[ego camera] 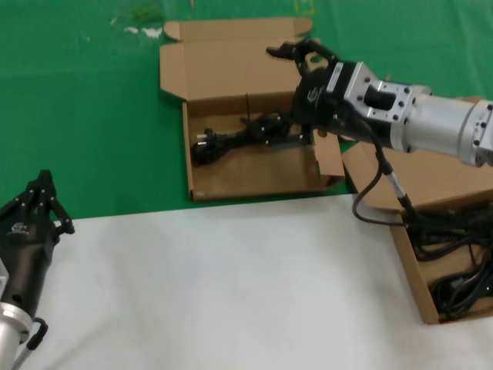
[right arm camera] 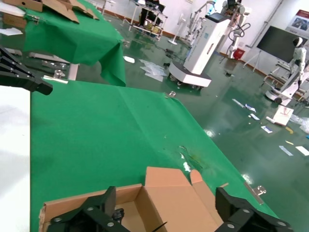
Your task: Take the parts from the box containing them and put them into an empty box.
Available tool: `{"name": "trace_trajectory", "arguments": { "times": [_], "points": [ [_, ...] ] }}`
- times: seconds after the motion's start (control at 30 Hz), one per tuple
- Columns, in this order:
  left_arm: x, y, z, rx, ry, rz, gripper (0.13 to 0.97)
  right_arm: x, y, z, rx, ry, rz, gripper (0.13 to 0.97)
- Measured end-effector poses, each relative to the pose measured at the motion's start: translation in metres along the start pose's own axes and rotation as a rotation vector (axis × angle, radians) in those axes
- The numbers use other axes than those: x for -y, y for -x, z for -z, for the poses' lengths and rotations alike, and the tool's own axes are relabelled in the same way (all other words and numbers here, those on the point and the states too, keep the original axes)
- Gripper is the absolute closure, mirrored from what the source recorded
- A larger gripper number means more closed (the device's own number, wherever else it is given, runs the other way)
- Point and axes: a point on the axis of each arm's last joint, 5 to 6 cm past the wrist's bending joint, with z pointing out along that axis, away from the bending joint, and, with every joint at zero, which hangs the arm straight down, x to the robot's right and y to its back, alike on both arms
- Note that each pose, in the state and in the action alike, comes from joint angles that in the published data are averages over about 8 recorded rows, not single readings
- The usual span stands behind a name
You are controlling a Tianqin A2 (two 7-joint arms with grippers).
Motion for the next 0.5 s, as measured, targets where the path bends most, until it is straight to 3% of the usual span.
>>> {"name": "trace_trajectory", "arguments": {
  "times": [0.2, 0.5],
  "points": [
    [0.0000, 0.0000, 0.000, 0.000, 0.000, 0.000, 0.939, -0.002, 0.005, 0.001, -0.014, -0.008, -0.018, 0.358],
    [0.0000, 0.0000, 0.000, 0.000, 0.000, 0.000, 0.867, -0.010, 0.022, 0.002, -0.075, -0.038, -0.086, 0.217]
  ]
}}
